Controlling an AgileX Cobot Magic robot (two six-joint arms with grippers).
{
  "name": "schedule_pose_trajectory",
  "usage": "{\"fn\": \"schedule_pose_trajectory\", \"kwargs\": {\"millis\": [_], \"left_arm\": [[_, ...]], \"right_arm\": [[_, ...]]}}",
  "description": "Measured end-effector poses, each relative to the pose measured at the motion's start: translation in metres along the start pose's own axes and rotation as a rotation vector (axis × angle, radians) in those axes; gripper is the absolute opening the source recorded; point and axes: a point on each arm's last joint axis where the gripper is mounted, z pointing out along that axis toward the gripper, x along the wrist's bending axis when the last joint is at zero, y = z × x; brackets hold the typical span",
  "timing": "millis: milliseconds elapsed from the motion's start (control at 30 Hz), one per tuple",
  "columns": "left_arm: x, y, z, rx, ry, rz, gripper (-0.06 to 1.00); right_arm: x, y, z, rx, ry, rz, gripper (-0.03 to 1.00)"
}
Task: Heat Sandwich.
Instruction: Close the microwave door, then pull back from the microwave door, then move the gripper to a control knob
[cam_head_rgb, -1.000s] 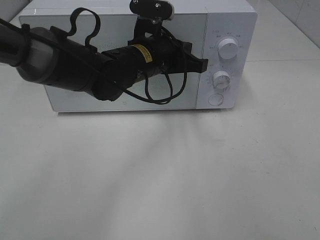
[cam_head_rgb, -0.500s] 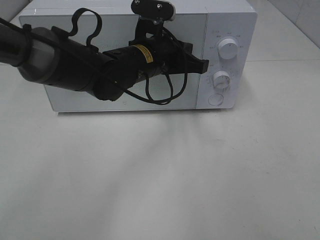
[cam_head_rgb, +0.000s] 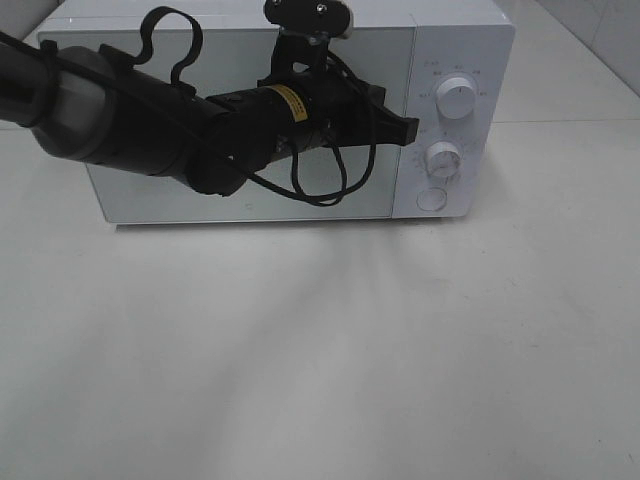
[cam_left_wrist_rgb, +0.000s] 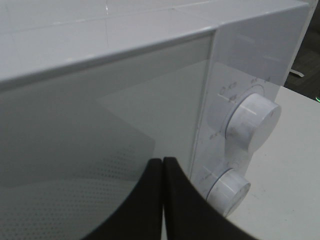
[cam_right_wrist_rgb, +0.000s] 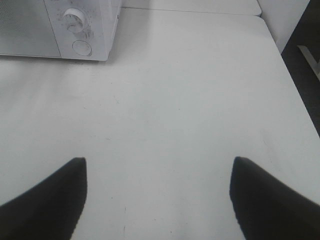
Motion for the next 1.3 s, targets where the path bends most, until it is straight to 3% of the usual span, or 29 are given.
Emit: {"fn": "schedule_pose_trajectory", "kwargs": {"millis": [933,1033,1067,1100,1167,1200,1233,1267,1300], "left_arm": [[-0.008,-0.005,-0.103,0.087,0.000,-0.024,0.00],[-0.007,-0.010,-0.118,0.107,0.001,-0.023,0.14],[-0.007,-0.010,-0.118,0.107,0.001,-0.023,0.14],[-0.006,-0.012,-0.125,0.125,0.002,-0.023,0.34],[-0.006,-0.012,-0.131,0.129,0.003,-0.023,0.65],[-0.006,-0.013,-0.134,0.130,0.003,-0.023,0.76],[-0.006,-0.013,-0.134,0.130,0.003,-0.023,0.76],[-0.006,-0.013,-0.137,0.142,0.004,-0.020,0.91],[-0.006,-0.013,-0.139,0.158,0.004,-0.017,0.94]], "right_arm": [[0.000,0.000,0.000,0.000,0.000,0.000,0.76],[0.000,0.000,0.000,0.000,0.000,0.000,0.76],[0.000,0.000,0.000,0.000,0.000,0.000,0.76],[0.000,0.000,0.000,0.000,0.000,0.000,0.76],[0.000,0.000,0.000,0.000,0.000,0.000,0.76],[0.000,0.000,0.000,0.000,0.000,0.000,0.76],[0.000,0.000,0.000,0.000,0.000,0.000,0.76],[0.000,0.000,0.000,0.000,0.000,0.000,0.76],[0.000,0.000,0.000,0.000,0.000,0.000,0.76]]}}
